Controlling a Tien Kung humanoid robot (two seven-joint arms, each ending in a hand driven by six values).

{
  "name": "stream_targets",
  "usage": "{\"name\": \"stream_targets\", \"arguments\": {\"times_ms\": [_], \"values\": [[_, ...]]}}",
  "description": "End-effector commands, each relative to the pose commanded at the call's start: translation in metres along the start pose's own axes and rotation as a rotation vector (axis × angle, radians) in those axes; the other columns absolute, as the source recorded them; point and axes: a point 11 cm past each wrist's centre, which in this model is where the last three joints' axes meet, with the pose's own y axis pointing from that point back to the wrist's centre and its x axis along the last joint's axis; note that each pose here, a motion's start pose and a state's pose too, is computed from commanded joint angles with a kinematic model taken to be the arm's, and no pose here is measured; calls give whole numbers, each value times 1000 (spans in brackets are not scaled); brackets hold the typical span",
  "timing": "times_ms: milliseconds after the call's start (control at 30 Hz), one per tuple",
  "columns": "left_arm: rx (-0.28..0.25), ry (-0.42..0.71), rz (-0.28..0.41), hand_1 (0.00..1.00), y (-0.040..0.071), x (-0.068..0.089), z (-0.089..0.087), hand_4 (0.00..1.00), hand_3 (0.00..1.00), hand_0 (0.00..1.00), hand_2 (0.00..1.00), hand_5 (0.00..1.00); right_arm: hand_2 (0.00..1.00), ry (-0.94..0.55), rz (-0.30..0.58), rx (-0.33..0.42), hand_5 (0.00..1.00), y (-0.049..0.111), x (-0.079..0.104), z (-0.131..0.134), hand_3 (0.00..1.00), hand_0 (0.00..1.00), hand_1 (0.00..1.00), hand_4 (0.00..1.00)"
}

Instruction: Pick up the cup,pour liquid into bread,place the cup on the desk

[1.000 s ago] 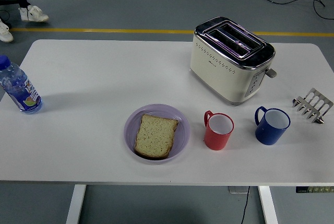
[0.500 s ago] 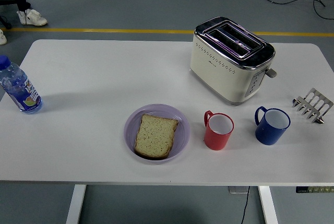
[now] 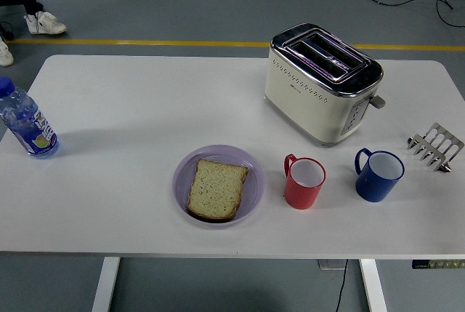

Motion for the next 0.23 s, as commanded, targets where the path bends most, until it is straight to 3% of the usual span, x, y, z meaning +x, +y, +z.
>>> {"name": "stream_targets", "arguments": {"times_ms": [233], "values": [[2,-14,2,331,0,0,0,410,674,348,426,998,665,-2,2,6,164,0,1,-2,613,670,607,625]]}}
